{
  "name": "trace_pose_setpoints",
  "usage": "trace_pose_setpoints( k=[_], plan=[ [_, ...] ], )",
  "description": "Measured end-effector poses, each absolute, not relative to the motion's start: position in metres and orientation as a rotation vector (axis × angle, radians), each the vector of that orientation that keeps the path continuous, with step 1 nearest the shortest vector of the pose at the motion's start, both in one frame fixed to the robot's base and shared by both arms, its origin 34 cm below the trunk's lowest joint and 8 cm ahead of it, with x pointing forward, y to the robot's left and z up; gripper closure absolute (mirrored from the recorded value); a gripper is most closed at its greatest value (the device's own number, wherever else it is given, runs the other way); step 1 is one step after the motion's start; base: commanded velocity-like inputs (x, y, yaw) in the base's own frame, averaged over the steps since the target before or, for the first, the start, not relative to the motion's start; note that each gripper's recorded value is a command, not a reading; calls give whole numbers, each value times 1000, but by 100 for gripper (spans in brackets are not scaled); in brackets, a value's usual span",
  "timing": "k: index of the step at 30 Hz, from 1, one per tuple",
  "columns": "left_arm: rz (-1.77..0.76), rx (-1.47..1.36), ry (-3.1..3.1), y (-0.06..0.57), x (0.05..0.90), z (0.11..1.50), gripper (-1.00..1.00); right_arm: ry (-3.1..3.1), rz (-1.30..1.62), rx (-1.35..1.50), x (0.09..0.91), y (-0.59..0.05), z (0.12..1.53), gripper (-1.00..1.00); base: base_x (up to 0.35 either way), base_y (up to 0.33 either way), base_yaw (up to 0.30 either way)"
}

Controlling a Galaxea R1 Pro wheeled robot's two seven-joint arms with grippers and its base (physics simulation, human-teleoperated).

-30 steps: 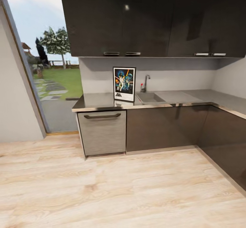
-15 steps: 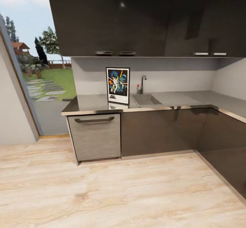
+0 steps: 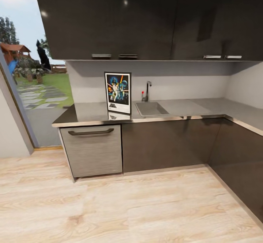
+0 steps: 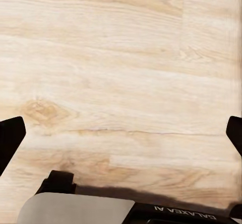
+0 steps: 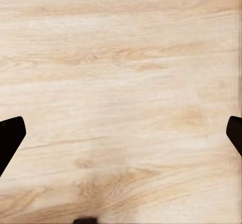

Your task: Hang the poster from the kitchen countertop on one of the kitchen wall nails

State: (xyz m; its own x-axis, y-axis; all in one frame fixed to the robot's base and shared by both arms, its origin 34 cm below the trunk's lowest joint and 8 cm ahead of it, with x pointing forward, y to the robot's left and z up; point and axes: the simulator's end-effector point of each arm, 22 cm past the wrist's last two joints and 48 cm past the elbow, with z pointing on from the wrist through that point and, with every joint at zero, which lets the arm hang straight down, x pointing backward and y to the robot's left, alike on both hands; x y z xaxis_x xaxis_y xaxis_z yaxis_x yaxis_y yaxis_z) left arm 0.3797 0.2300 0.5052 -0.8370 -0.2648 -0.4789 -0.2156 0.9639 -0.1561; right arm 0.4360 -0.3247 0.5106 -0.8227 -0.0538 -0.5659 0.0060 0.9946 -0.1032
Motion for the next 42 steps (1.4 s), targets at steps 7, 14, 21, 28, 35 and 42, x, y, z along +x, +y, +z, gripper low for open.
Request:
trace_pose_setpoints(
  k=[7, 14, 21, 28, 35, 42],
  plan=[
    [-130, -340, 2597, 230, 380, 505, -100, 2534, -134, -35, 436, -325, 511, -100, 211, -239, 0],
    [-130, -340, 2597, 230, 380, 505, -100, 2537, -137, -35, 434, -327, 510, -100, 208, -242, 0],
    [-130, -341, 2597, 230, 380, 505, -100, 2540, -138, -36, 433, -327, 509, -100, 208, -243, 0],
    [-130, -341, 2597, 230, 380, 505, -100, 2540, -138, -37, 433, -327, 509, -100, 208, -243, 0],
    [-130, -341, 2597, 230, 380, 505, -100, 2540, -134, -38, 433, -325, 509, -100, 208, -242, 0],
    [-130, -342, 2597, 230, 380, 505, -100, 2540, -133, -38, 433, -324, 509, -100, 212, -233, 0]
  ],
)
